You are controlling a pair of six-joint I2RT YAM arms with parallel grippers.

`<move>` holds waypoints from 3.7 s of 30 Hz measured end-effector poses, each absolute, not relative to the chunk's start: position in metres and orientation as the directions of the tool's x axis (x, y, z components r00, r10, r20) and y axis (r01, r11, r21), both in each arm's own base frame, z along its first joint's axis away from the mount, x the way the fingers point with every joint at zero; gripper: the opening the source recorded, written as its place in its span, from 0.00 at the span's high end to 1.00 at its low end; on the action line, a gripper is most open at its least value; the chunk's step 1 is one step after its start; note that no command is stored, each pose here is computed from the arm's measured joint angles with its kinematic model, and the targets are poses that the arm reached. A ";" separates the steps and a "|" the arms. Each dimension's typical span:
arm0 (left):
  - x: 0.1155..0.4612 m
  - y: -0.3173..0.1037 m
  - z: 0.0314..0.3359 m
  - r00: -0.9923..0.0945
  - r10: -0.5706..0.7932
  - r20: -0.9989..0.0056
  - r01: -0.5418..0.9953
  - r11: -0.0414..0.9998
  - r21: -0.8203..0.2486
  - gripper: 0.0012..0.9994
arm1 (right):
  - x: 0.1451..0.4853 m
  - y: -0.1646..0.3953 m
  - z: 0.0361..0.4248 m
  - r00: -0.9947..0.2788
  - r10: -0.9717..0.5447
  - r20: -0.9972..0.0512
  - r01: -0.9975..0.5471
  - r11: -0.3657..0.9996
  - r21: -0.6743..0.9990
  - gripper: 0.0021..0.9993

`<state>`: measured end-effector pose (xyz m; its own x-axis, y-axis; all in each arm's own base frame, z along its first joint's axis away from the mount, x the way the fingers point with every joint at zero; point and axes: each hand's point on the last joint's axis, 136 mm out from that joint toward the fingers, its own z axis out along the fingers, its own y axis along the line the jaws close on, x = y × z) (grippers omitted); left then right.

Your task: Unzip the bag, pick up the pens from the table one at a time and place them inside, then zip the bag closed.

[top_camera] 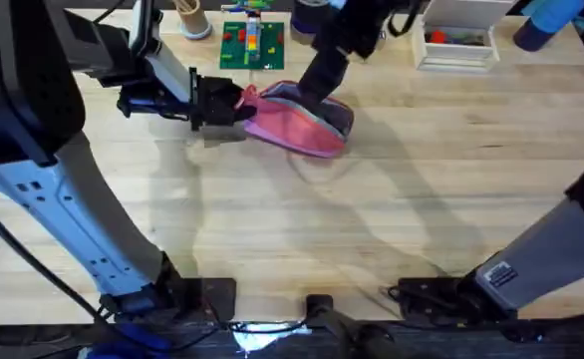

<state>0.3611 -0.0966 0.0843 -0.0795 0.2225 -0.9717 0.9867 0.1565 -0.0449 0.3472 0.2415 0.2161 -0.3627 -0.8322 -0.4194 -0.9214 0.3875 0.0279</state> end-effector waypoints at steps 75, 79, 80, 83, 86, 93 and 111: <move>0.345 -0.026 0.088 -0.141 0.217 -0.966 0.951 0.300 -0.071 0.00 | 0.371 0.397 0.141 -0.164 -0.858 -0.486 -0.952 0.267 -0.151 0.01; 0.345 -0.026 0.088 -0.141 0.218 -0.966 0.951 0.300 -0.072 0.00 | 0.378 0.394 0.126 -0.182 -0.864 -0.470 -0.951 0.277 -0.140 0.00; 0.345 -0.026 0.088 -0.141 0.218 -0.966 0.951 0.300 -0.072 0.00 | 0.380 0.392 0.123 -0.188 -0.865 -0.466 -0.950 0.281 -0.138 0.01; 0.345 -0.026 0.088 -0.141 0.218 -0.966 0.951 0.300 -0.072 0.00 | 0.386 0.388 0.115 -0.204 -0.866 -0.457 -0.947 0.293 -0.132 0.01; 0.345 -0.026 0.088 -0.141 0.218 -0.966 0.951 0.300 -0.072 0.00 | 0.391 0.384 0.112 -0.215 -0.864 -0.455 -0.944 0.304 -0.131 0.01; 0.345 -0.026 0.088 -0.141 0.218 -0.966 0.951 0.300 -0.071 0.00 | 0.394 0.381 0.113 -0.220 -0.862 -0.457 -0.941 0.311 -0.132 0.02; 0.345 -0.026 0.088 -0.141 0.217 -0.966 0.951 0.300 -0.071 0.00 | 0.392 0.379 0.111 -0.222 -0.868 -0.445 -0.944 0.306 -0.126 0.53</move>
